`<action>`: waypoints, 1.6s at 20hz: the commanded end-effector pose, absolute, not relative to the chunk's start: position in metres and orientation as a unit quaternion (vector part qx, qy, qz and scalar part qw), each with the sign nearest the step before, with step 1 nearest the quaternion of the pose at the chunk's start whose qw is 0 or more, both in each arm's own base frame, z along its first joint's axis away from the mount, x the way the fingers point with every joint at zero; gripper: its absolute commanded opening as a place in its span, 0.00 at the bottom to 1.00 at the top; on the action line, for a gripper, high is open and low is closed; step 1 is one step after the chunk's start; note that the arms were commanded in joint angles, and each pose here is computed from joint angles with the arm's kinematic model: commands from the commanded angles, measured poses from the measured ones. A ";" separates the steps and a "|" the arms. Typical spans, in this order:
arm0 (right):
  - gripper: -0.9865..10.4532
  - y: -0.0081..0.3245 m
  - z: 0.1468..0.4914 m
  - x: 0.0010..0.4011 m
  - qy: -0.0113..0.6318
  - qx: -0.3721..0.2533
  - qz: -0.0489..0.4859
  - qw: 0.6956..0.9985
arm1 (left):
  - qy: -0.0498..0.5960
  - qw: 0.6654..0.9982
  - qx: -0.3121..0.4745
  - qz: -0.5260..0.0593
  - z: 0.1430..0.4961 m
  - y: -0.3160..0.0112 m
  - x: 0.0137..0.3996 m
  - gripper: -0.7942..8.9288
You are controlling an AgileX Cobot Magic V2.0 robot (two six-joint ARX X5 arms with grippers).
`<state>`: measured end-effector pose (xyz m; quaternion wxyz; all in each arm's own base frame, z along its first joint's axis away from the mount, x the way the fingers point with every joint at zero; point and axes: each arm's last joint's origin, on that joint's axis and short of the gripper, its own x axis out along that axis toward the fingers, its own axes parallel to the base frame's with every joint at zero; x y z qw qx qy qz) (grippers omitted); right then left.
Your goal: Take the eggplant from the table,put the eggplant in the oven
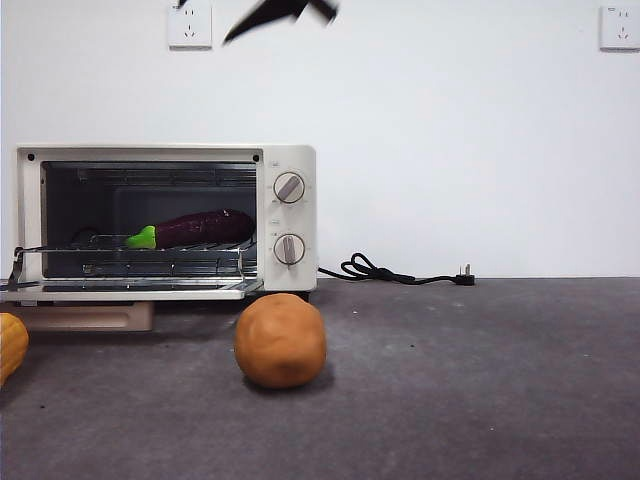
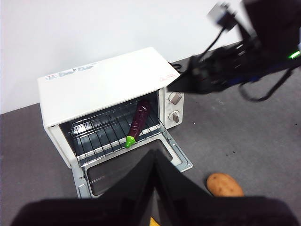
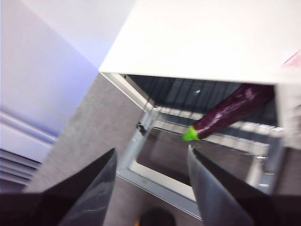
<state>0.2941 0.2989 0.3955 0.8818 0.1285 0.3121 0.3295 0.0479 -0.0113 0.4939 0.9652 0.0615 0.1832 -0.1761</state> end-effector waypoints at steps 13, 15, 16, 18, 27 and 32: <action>0.31 0.213 0.462 0.211 0.300 -0.074 0.353 0.883 | 0.177 0.964 0.069 -0.185 0.494 -0.012 0.048 0.08; 0.31 0.204 0.466 0.201 0.307 -0.085 0.353 0.880 | 0.178 0.964 0.069 -0.185 0.494 -0.012 0.048 0.08; 0.31 0.198 0.468 0.195 0.310 -0.092 0.355 0.877 | 0.178 0.964 0.069 -0.185 0.494 -0.012 0.048 0.08; 0.31 0.189 0.472 0.187 0.316 -0.098 0.357 0.873 | 0.178 0.964 0.069 -0.185 0.494 -0.012 0.048 0.08; 0.30 0.159 0.493 0.154 0.291 -0.087 0.389 0.870 | 0.179 0.965 0.071 -0.179 0.494 -0.012 0.048 0.08; 0.18 0.155 0.494 0.149 0.294 -0.083 0.412 0.858 | 0.184 0.970 0.079 -0.138 0.493 -0.010 0.050 0.08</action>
